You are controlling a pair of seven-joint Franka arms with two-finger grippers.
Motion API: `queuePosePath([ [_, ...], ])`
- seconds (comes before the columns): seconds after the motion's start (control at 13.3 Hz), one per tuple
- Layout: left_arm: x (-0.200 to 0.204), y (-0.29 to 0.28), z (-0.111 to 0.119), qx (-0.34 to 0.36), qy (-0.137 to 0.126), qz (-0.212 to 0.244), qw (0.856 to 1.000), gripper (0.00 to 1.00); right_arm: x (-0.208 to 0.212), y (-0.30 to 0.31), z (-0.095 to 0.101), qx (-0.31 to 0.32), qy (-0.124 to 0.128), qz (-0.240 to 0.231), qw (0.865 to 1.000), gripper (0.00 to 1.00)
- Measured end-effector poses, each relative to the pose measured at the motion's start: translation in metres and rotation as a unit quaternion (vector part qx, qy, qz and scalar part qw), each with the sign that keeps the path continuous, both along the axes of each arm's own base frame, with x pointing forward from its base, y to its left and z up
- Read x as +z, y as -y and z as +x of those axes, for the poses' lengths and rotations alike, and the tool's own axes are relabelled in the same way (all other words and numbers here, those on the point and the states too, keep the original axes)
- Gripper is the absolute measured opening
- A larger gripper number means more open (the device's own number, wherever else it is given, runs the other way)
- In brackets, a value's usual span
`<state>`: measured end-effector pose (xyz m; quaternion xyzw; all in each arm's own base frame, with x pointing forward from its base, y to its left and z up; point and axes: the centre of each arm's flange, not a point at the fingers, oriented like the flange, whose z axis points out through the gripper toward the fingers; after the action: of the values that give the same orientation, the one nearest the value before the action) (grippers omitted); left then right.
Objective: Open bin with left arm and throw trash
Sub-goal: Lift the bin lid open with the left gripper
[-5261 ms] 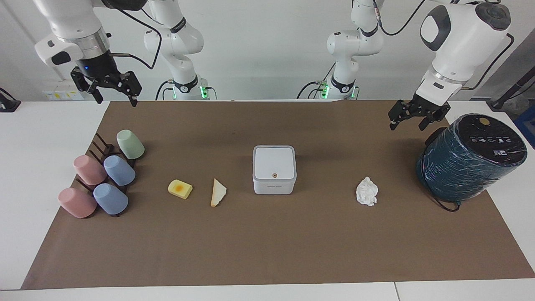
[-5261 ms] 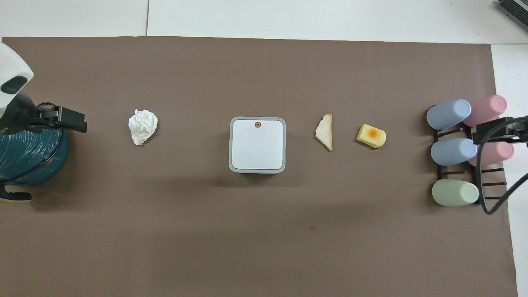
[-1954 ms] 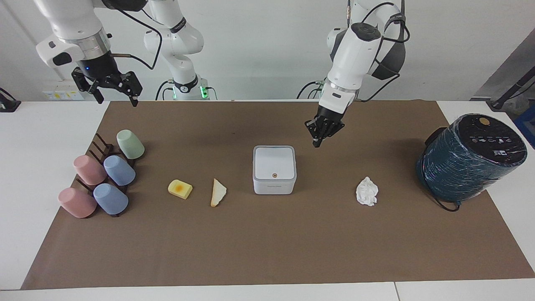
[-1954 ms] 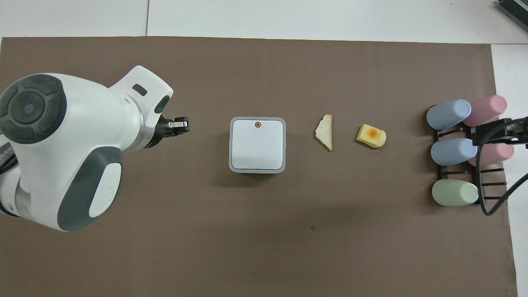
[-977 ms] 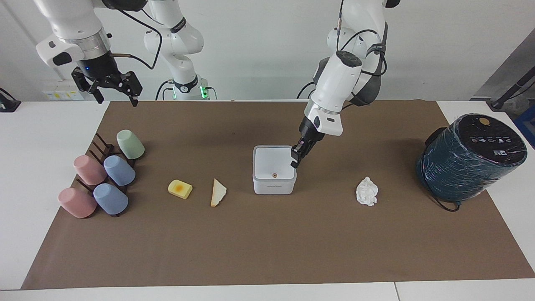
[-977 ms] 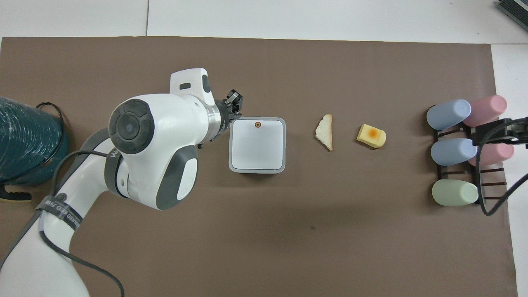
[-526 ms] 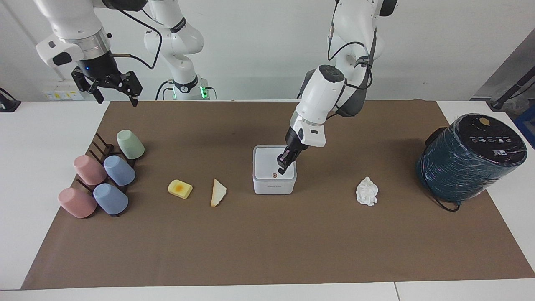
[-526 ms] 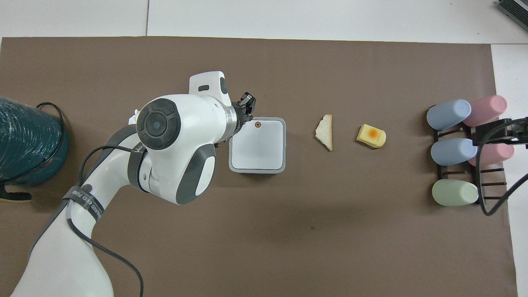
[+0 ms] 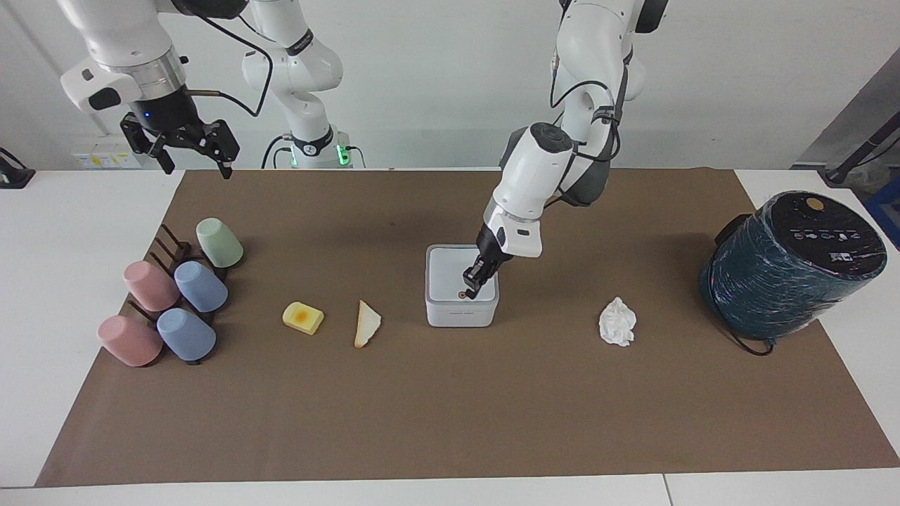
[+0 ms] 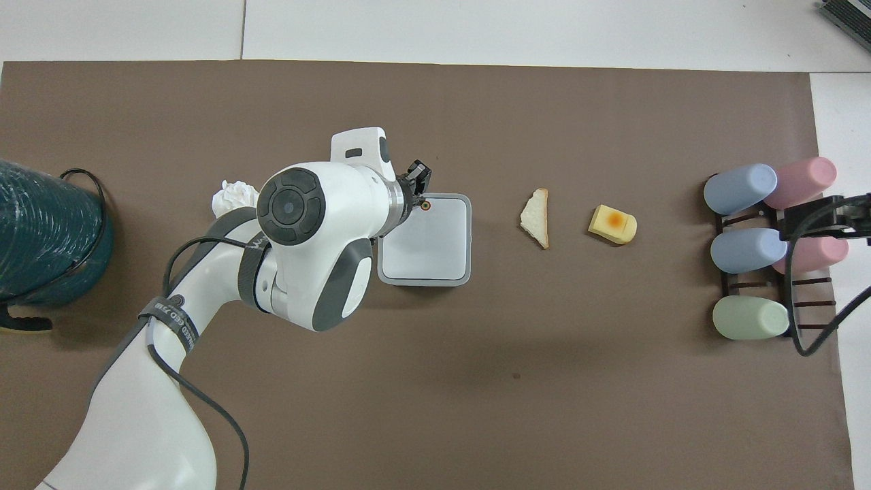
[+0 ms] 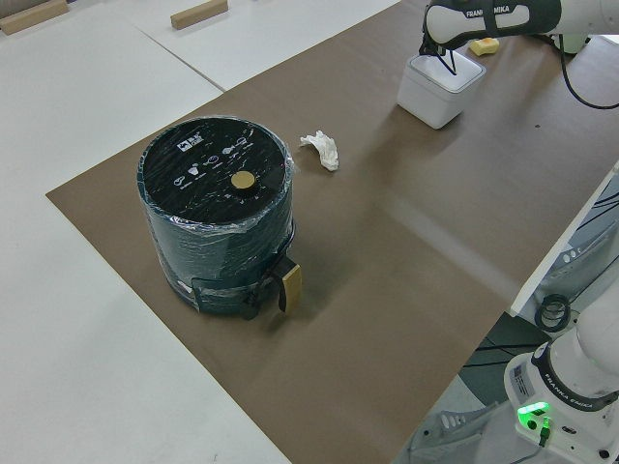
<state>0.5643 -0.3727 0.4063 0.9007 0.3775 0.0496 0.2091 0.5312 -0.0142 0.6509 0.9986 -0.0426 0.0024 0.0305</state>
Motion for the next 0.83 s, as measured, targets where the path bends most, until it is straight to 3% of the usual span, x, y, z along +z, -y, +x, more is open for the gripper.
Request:
queuePosePath([
  [0.83,-0.0007,0.0076,0.0006,-0.004,0.003,-0.002,1.000,0.01,-0.0011,0.0000,0.0000,0.000,-0.001,0.000,1.000,1.00],
])
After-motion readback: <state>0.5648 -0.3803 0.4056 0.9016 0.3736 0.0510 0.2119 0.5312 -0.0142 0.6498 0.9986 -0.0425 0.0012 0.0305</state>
